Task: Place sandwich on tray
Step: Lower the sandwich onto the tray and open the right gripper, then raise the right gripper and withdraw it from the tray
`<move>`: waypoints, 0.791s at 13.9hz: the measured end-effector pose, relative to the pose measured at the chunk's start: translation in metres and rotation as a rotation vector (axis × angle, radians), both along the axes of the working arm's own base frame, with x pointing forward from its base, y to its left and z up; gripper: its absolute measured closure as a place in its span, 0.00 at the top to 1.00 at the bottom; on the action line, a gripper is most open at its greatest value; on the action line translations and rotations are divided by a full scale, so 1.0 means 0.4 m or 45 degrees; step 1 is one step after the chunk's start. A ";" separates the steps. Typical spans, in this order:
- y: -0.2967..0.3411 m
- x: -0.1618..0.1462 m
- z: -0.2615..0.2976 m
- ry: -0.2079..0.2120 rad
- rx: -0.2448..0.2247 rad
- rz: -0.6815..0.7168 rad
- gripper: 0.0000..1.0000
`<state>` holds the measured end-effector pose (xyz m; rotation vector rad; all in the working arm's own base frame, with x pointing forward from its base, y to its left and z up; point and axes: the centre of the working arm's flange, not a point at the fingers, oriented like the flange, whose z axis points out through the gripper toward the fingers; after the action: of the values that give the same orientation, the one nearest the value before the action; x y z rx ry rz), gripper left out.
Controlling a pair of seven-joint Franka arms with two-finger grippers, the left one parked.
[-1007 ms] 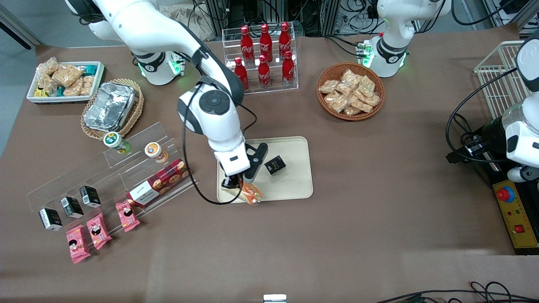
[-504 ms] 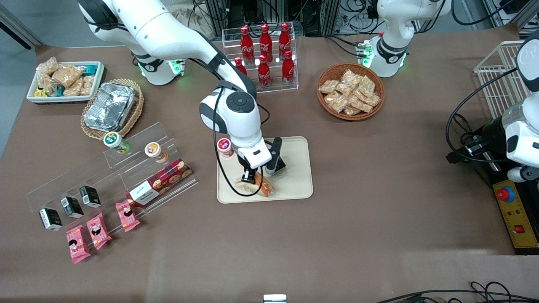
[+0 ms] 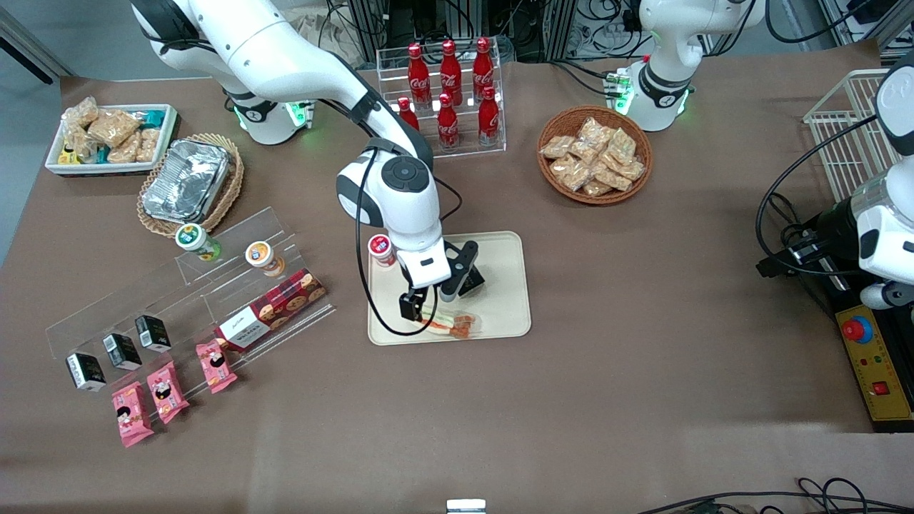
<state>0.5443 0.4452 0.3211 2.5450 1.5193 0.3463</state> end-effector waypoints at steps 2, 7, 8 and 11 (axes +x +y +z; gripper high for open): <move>-0.026 0.015 0.052 -0.018 -0.002 -0.049 1.00; -0.122 0.034 0.220 -0.032 0.030 -0.449 1.00; -0.145 0.037 0.251 -0.017 0.051 -0.544 1.00; -0.297 0.095 0.337 0.117 0.193 -0.815 1.00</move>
<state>0.5823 0.3262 0.4558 3.0140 0.6420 0.2604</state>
